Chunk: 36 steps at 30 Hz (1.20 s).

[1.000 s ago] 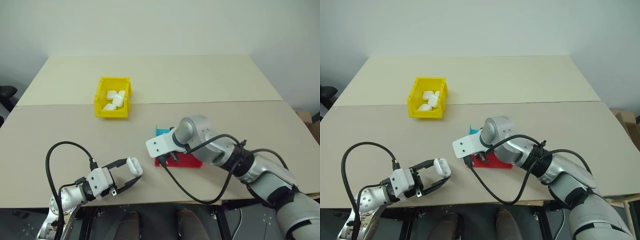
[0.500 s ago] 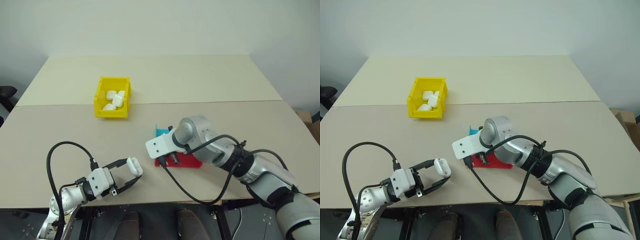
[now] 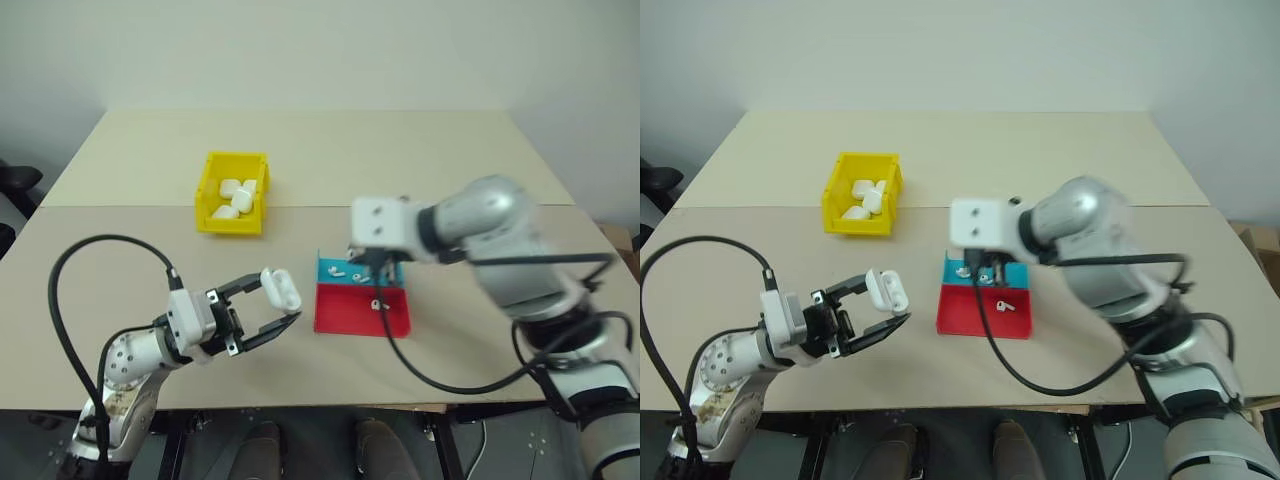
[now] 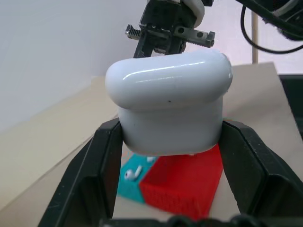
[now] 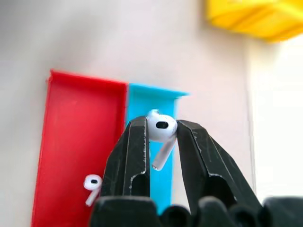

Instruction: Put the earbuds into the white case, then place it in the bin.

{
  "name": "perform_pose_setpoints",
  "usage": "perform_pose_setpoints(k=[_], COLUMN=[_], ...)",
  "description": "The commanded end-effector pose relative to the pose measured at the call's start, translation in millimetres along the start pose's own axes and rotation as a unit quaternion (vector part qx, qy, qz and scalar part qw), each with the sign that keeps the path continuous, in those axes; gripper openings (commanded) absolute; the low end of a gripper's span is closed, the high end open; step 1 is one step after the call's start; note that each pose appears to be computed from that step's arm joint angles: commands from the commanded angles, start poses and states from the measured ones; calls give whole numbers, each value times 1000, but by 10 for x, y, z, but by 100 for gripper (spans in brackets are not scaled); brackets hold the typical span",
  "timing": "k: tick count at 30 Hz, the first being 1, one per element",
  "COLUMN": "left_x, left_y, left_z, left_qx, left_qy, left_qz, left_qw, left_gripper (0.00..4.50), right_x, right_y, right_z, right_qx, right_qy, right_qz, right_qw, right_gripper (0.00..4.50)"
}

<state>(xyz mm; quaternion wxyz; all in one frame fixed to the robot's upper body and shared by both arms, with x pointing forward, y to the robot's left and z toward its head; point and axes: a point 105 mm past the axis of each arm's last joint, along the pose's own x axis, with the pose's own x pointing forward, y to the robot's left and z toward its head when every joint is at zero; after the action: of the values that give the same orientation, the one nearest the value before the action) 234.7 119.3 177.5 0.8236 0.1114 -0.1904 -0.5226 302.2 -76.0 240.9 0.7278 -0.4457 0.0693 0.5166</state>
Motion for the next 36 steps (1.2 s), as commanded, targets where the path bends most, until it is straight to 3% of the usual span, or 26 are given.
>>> perform_pose_setpoints(k=[1,3,8,13,18,24,36], left_x=[111,178,259,304,344,365,354], left_y=[-29,-27,-16,-51,-34,-27,-61], left_z=[153,212,370,415,438,473,467], left_qx=[-22,-39,-78,-64,-27,-16,-2], left_qy=[-41,-64,-110,-115,-116,-121,-121], left_qz=[-36,-59,-105,-159,-181,-177,-176], left_qw=[998,995,985,979,976,977,977], left_gripper=[276,276,276,276,276,276,276], right_x=[-354,-528,-831,-935,-817,-664,-347], right_y=[-80,-73,73,265,397,414,464], right_z=[153,293,608,719,733,747,655], right_qx=[18,28,60,61,62,52,21], right_qy=[-90,-185,-408,-538,-582,-601,-577], right_qz=[-54,-78,-72,-56,-32,-32,-17], right_qw=[994,979,908,839,810,797,816], right_gripper=[88,88,88,88,88,88,88])
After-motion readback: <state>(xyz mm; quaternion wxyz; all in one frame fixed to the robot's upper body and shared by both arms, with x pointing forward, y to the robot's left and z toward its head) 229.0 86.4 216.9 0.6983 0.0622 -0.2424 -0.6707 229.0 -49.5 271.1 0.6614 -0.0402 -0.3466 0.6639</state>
